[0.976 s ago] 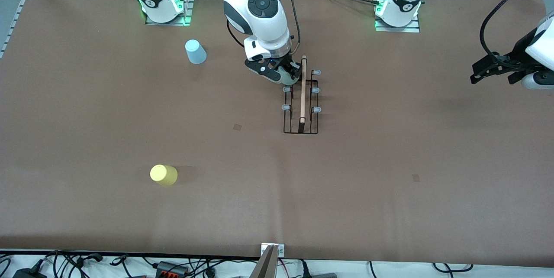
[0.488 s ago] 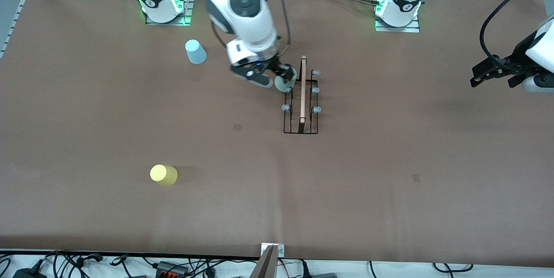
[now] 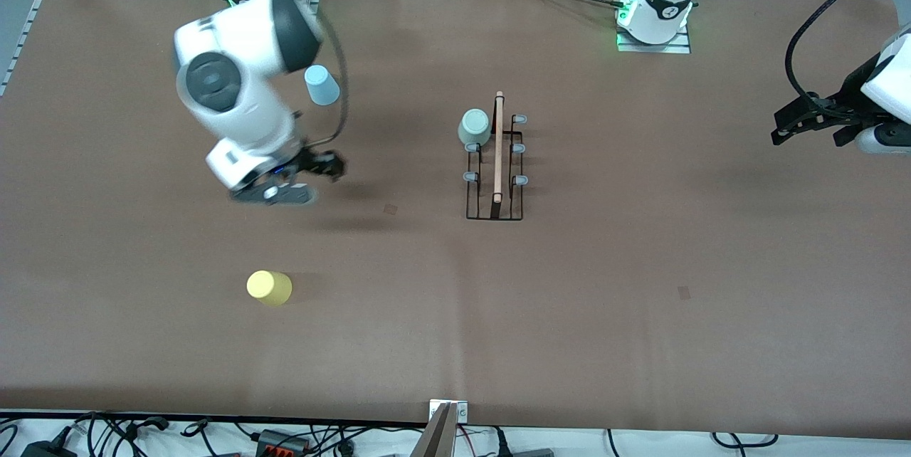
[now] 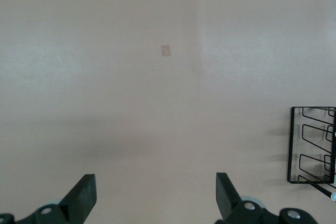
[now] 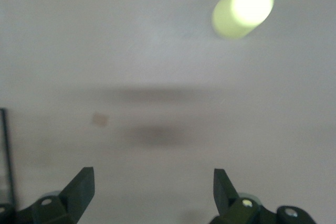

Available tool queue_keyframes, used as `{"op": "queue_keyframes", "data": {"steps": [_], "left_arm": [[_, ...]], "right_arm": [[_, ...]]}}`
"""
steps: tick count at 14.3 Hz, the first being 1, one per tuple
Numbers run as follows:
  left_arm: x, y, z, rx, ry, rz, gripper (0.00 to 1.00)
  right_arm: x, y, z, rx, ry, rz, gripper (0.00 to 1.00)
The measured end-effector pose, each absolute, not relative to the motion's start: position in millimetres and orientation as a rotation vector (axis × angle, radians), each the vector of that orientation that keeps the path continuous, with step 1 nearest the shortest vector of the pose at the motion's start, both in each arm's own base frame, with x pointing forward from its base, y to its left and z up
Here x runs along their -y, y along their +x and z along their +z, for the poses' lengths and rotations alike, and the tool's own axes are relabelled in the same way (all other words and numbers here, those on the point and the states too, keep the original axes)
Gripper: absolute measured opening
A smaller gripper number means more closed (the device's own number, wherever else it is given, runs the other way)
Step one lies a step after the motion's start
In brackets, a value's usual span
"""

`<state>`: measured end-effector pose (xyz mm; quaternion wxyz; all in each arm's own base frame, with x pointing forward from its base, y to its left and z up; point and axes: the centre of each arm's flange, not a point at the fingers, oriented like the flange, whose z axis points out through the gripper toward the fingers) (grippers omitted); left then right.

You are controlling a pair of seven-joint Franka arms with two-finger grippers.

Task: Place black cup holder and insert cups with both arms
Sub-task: 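Move the right gripper to the yellow cup and grasp it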

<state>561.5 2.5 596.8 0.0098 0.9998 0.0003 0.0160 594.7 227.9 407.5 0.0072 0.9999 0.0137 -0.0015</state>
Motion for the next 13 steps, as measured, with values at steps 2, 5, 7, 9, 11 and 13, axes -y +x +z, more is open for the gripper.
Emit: {"op": "queue_keyframes", "data": {"steps": [2,5,7,9,11,13], "left_arm": [[-1.2,561.6,597.1,0.004,3.122,0.051,1.0],[-0.6,561.7,597.4,0.008,3.122,0.052,1.0],[1.3,561.8,597.5,0.015,3.121,0.053,1.0],[2.8,562.0,598.2,0.019,3.121,0.056,1.0],[3.7,562.6,602.0,0.022,3.121,0.07,1.0],[4.6,563.2,605.5,0.024,3.121,0.081,1.0]], "right_arm": [[-195.3,618.2,391.3,-0.151,3.132,0.098,1.0],[-158.3,646.9,348.9,-0.487,3.075,0.198,1.0],[-136.7,657.8,320.2,-0.598,3.044,0.203,1.0],[-124.6,667.7,297.2,-0.619,3.03,0.267,1.0],[-117.3,677.0,277.9,-0.616,3.022,0.37,1.0],[-116.7,681.3,262.1,-0.616,3.017,0.434,1.0]]}}
